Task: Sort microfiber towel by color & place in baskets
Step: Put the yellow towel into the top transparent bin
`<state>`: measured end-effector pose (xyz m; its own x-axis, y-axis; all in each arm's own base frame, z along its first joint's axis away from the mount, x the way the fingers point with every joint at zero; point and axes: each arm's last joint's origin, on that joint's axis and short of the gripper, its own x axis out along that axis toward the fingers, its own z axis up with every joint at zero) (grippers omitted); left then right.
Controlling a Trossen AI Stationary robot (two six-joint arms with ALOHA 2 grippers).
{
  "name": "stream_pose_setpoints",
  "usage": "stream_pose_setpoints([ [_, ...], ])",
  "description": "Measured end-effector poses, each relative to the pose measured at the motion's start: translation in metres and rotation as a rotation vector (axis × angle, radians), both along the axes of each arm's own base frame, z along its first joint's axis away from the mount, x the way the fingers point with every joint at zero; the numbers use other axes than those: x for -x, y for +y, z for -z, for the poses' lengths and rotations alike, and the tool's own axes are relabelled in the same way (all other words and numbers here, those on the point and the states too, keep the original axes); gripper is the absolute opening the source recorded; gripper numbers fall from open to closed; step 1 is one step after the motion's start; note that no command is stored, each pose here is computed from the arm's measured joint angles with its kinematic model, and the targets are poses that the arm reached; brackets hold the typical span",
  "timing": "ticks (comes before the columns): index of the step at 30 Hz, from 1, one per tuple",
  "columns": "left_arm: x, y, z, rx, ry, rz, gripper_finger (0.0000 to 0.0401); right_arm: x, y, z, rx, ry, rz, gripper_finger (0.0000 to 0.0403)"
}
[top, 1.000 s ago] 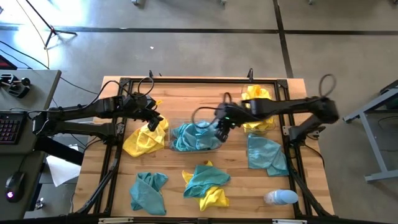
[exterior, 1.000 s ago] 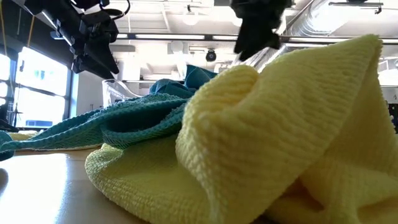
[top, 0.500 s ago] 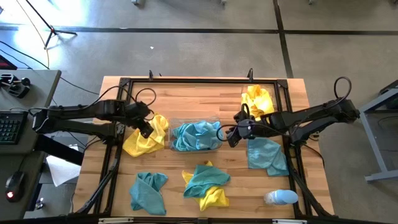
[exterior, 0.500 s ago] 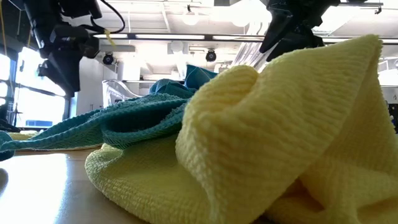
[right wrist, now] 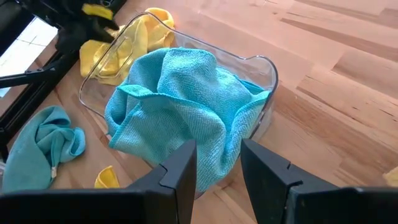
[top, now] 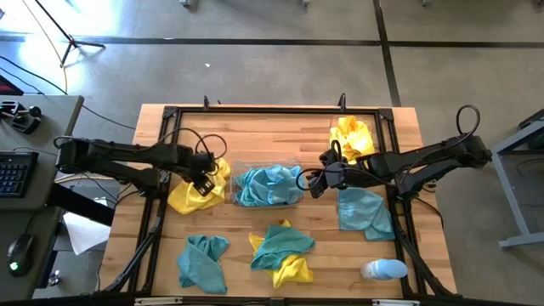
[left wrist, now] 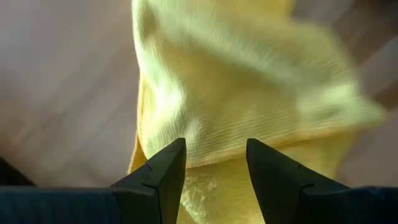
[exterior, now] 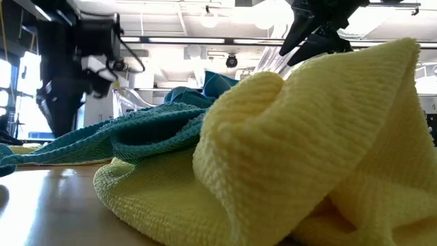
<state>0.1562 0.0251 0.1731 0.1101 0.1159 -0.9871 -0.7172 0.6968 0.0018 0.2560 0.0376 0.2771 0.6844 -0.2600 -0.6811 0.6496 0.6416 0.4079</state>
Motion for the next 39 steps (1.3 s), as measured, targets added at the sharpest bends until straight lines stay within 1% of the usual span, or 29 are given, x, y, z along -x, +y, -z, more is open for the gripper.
stream_pose_setpoints([
  [4, 0.002, -0.002, 0.022, 0.063, 0.016, 0.006, 0.0158, 0.0, 0.0, 0.0, 0.0, 0.0, 0.0, 0.0118],
  [7, 0.002, -0.002, 0.034, 0.074, 0.004, -0.005, 0.0157, 0.0, 0.0, 0.0, 0.002, 0.003, -0.001, 0.0118],
  [9, 0.003, -0.003, 0.038, 0.078, 0.01, -0.015, 0.0144, 0.0, 0.0, 0.0, 0.005, 0.005, -0.004, 0.0118],
  [11, 0.003, -0.003, 0.038, 0.08, 0.014, -0.018, 0.0116, 0.0, 0.0, 0.0, 0.019, 0.01, -0.016, 0.0118],
  [15, 0.003, -0.002, 0.027, 0.073, 0.001, -0.019, 0.0023, 0.001, 0.0, 0.001, 0.053, 0.033, -0.049, 0.0118],
  [16, 0.002, -0.002, 0.021, 0.064, -0.018, -0.025, 0.0012, 0.002, 0.0, 0.002, 0.065, 0.046, -0.06, 0.0118],
  [18, -0.002, 0.0, 0.005, 0.042, -0.067, -0.044, 0.0013, 0.004, -0.001, 0.004, 0.089, 0.093, -0.078, 0.0118],
  [21, -0.003, 0.001, -0.021, -0.005, -0.066, -0.072, 0.0005, 0.01, -0.004, 0.008, 0.143, 0.176, -0.1, 0.0118],
  [23, -0.004, 0.003, -0.042, -0.056, -0.084, -0.098, 0.0003, 0.012, -0.008, 0.01, 0.182, 0.226, -0.131, 0.0118],
  [26, -0.006, 0.005, -0.073, -0.105, -0.106, -0.165, 0.0002, 0.014, -0.014, 0.011, 0.239, 0.287, -0.185, 0.0118],
  [30, -0.013, 0.008, -0.117, -0.159, -0.233, -0.238, 0.0001, 0.014, -0.025, 0.01, 0.286, 0.331, -0.27, 0.0118],
  [32, -0.017, 0.009, -0.138, -0.188, -0.306, -0.267, 0.0001, 0.016, -0.032, 0.007, 0.317, 0.337, -0.311, 0.0118],
  [35, -0.024, 0.01, -0.165, -0.233, -0.392, -0.299, 0.0001, 0.024, -0.044, 0.005, 0.355, 0.308, -0.35, 0.0118],
  [37, -0.032, 0.01, -0.177, -0.248, -0.425, -0.292, 0.0001, 0.031, -0.052, 0.002, 0.378, 0.255, -0.362, 0.0118],
  [39, -0.043, 0.009, -0.188, -0.254, -0.451, -0.279, 0.0, 0.036, -0.059, -0.001, 0.412, 0.172, -0.371, 0.0118],
])
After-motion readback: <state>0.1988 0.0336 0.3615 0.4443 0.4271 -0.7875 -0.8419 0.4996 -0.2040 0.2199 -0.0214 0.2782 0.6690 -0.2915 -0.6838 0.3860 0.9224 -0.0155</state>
